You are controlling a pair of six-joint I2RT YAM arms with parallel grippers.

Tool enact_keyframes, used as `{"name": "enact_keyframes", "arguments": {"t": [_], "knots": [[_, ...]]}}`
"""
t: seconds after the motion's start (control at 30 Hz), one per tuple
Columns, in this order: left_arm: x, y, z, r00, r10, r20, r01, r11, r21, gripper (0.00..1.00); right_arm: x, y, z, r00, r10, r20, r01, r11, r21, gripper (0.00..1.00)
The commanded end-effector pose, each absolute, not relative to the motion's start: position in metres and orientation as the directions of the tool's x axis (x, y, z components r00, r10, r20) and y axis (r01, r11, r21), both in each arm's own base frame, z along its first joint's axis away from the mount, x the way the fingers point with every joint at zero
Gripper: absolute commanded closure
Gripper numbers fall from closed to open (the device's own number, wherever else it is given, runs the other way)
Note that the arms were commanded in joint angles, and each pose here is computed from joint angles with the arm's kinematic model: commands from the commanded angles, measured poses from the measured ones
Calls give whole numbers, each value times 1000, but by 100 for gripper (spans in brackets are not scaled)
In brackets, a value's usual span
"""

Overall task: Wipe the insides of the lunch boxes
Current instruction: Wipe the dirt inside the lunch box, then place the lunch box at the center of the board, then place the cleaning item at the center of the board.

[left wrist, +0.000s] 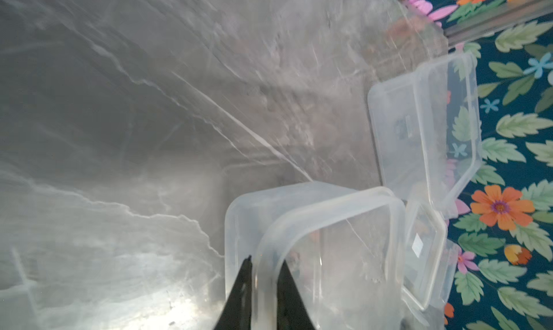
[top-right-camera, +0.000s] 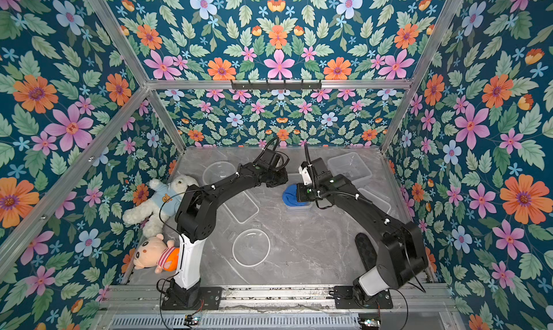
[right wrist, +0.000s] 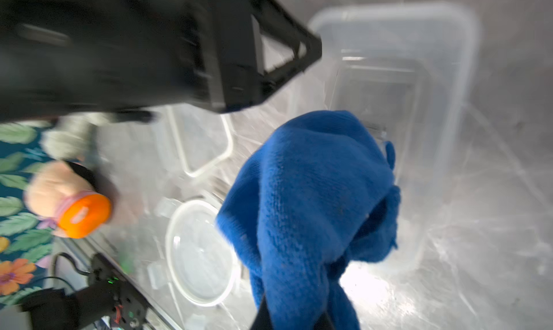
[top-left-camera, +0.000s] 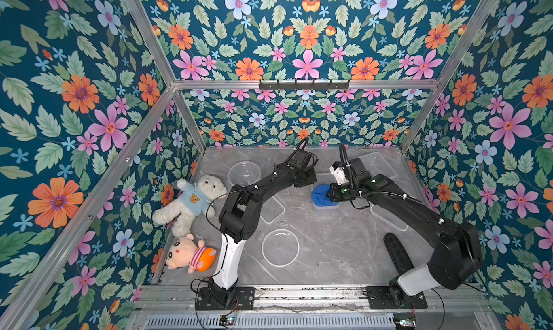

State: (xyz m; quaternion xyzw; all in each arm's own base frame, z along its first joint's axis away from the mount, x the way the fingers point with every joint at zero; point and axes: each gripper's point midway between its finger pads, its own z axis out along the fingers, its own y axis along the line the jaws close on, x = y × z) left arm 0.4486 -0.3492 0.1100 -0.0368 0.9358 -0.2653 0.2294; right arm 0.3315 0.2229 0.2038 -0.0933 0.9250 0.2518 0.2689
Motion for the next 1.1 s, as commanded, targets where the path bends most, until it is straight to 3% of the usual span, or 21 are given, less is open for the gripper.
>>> {"name": "enact_keyframes", "arguments": {"t": [0.0, 0.13, 0.33, 0.4, 0.47, 0.5, 0.63, 0.7, 0.8, 0.93, 1.07], "knots": [[456, -326, 98, -894, -201, -400, 11, 884, -468, 84, 331, 212, 233, -770, -5, -638, -325, 863, 386, 100], [476, -295, 97, -878, -257, -404, -45, 884, -466, 84, 306, 188, 225, -782, -7, -623, -281, 897, 343, 100], [492, -269, 111, -853, -305, -424, -72, 872, -484, 83, 254, 169, 169, -867, -23, -497, -216, 918, 334, 100], [492, -270, 116, -852, -308, -424, -66, 866, -495, 72, 241, 170, 148, -881, -44, -470, -214, 925, 314, 98], [491, -273, 122, -851, -311, -422, -60, 857, -511, 53, 229, 178, 126, -894, -69, -442, -226, 922, 314, 63], [490, -273, 125, -851, -313, -423, -57, 854, -517, 48, 225, 181, 117, -899, -76, -431, -229, 921, 316, 51], [487, -270, 144, -837, -324, -442, -49, 847, -529, 45, 212, 186, 84, -910, -82, -407, -223, 923, 314, 29], [484, -268, 159, -824, -330, -461, -40, 845, -533, 44, 207, 181, 71, -920, -68, -386, -199, 929, 311, 12], [478, -261, 182, -802, -340, -490, -28, 842, -538, 41, 199, 174, 61, -926, -64, -372, -186, 935, 301, 1], [456, -263, 208, -790, -336, -513, 7, 832, -555, 40, 197, 175, 72, -907, -63, -415, -214, 920, 329, 1], [411, -297, 208, -829, -259, -496, 92, 811, -577, 42, 197, 170, 87, -873, -77, -482, -256, 913, 318, 1]]}}
